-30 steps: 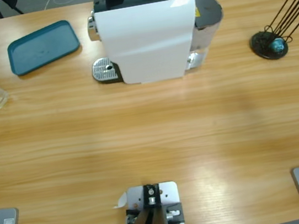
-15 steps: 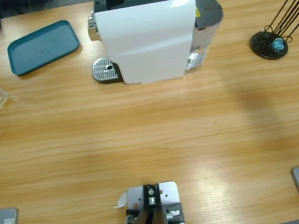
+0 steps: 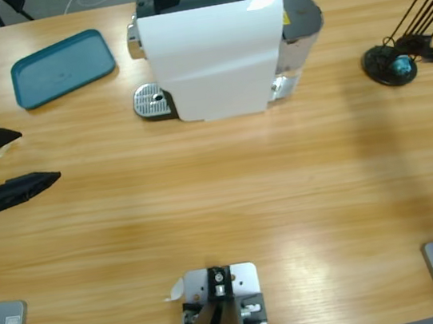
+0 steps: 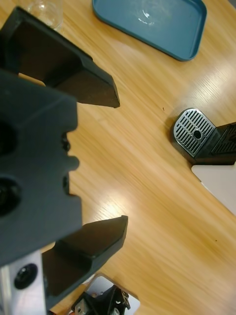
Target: Pour coffee
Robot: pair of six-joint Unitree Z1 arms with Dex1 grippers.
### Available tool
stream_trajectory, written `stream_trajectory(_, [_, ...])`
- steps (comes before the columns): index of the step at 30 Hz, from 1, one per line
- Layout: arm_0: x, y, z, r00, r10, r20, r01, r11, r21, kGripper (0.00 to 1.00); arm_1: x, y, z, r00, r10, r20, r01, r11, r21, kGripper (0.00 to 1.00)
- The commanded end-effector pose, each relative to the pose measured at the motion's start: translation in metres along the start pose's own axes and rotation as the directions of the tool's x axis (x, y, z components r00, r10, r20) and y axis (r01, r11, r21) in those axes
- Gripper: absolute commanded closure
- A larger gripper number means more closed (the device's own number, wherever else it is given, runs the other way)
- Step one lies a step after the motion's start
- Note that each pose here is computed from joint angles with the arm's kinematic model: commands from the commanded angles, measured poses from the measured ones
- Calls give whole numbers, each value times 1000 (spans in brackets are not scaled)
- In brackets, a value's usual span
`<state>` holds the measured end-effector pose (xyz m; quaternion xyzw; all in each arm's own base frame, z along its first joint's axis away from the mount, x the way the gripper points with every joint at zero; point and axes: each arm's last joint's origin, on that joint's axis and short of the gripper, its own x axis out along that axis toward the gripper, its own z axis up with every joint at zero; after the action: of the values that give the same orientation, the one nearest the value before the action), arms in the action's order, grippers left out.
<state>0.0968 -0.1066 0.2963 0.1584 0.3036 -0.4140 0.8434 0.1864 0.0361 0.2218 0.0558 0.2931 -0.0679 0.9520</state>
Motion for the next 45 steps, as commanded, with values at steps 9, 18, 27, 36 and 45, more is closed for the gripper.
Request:
stream_trajectory(9, [24,1,4,997,-2,-71,0,1000,-25,50,33,-15,-46,991,-129,-41,132,988,80,64])
stream_trajectory(18, [25,0,6,998,-25,-56,23,999,-37,50,58,-21,-54,993,-110,-38,112,992,52,158])
stream_trajectory(27, [32,0,11,998,-47,-43,46,998,-40,50,60,-23,-53,994,-111,-25,112,993,40,400])
stream_trajectory(36, [37,0,10,996,-58,-63,55,997,-45,50,41,-26,-45,994,-93,65,88,994,71,391])
stream_trajectory(45, [36,-1,10,996,-68,-57,65,997,-48,54,46,-26,-52,995,-101,17,100,993,55,389])
